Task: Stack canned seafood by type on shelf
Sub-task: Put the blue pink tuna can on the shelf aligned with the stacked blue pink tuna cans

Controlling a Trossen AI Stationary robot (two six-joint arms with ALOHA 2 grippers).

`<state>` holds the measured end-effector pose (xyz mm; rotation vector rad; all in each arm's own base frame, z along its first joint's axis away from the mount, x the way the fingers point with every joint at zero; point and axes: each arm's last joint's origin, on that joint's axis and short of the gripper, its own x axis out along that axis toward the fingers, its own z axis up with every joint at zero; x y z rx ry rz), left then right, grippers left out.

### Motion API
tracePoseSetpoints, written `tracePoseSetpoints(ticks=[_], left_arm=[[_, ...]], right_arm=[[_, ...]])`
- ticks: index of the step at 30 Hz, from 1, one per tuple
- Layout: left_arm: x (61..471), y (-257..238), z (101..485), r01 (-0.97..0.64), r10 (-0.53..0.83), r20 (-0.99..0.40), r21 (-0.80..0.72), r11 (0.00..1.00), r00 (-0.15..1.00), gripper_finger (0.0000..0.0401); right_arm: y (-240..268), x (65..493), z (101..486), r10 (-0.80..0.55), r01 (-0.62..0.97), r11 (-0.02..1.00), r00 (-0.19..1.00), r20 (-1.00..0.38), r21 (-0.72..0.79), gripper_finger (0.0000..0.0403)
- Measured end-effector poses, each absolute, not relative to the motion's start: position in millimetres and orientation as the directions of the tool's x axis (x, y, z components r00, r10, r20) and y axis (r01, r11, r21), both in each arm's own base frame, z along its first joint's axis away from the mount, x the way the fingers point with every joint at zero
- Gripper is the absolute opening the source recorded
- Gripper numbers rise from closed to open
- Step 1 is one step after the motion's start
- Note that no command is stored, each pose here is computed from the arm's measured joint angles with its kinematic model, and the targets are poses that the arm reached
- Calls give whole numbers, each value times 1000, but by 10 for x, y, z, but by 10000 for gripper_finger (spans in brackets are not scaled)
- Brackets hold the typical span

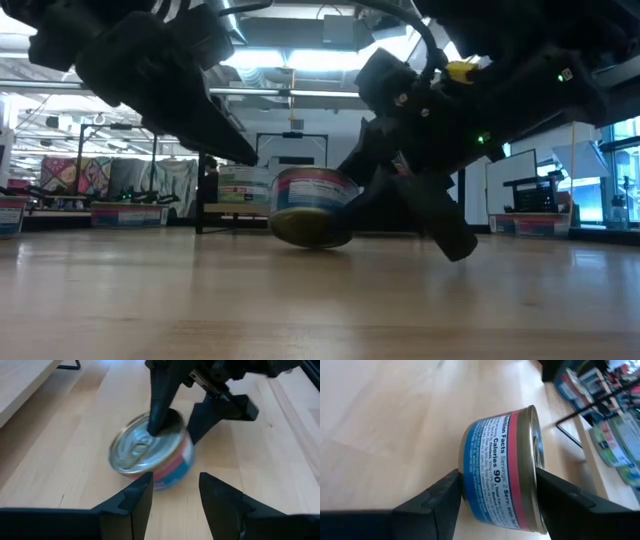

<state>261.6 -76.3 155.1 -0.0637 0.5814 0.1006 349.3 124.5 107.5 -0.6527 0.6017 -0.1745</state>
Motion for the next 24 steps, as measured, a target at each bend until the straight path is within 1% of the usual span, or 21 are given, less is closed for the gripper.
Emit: tracePoseSetpoints(ticks=[6,11,19,21,24], left_arm=[[2578,-814,1569,-103,64,-559,-38,994,827,159],[2554,-861,1558,-94,53,-571,-43,995,819,159],[2542,-898,1564,-85,42,-568,-50,995,822,159],[2542,-898,1565,-86,42,-568,-51,995,822,159],[2543,-898,1566,-88,42,-567,-53,995,823,159]], right_arm=[[1248,3475,1095,-399,20,759,804,-441,-650,203],[1239,3468,1096,-429,38,743,793,-432,-668,201],[1214,3456,1110,-516,107,694,763,-389,-712,200],[1206,3453,1115,-542,125,675,753,-374,-727,200],[1190,3444,1139,-596,141,613,728,-339,-777,199]])
